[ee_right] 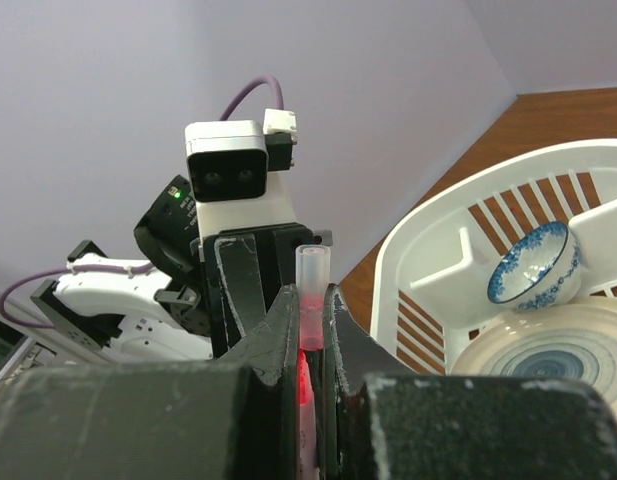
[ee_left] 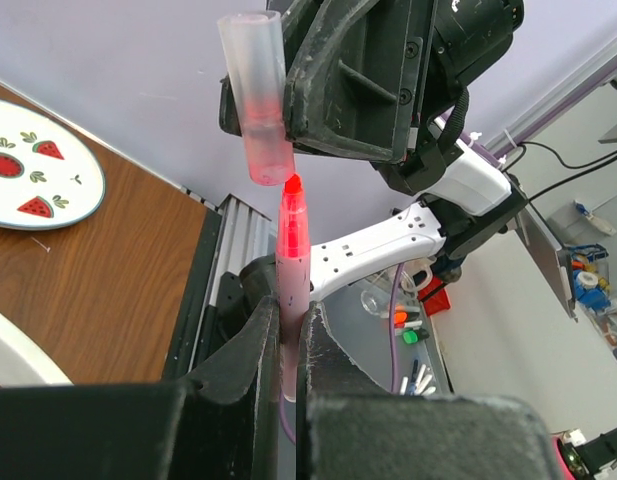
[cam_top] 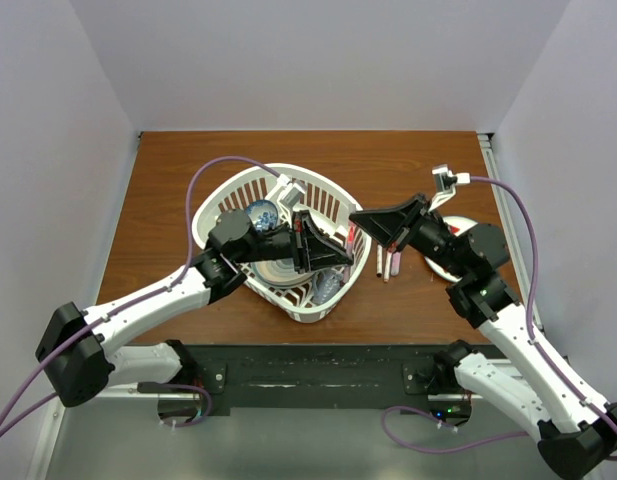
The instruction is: Insert the pens into the pen caps
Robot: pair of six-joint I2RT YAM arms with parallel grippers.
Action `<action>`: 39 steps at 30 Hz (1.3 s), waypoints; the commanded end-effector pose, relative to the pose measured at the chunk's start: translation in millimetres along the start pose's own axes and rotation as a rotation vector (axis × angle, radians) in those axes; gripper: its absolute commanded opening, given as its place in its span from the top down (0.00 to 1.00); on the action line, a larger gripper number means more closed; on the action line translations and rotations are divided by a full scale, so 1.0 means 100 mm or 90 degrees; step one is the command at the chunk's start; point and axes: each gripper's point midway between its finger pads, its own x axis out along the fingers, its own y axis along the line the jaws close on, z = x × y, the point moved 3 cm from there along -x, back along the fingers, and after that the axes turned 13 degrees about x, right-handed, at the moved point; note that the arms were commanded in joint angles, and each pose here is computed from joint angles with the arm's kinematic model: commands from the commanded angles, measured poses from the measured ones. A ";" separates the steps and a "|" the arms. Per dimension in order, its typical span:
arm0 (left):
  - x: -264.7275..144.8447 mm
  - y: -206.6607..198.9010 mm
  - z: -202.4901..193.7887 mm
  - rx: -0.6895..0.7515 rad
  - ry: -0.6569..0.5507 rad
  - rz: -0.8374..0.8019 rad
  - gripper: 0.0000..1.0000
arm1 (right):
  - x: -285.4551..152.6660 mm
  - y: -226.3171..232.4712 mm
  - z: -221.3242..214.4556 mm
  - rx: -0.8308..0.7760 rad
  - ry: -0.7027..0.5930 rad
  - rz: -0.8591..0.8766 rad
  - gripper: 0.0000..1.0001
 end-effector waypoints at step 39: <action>0.12 -0.02 0.75 0.110 -0.168 -0.018 1.00 | -0.25 -0.23 -0.40 -0.026 0.084 -0.027 1.00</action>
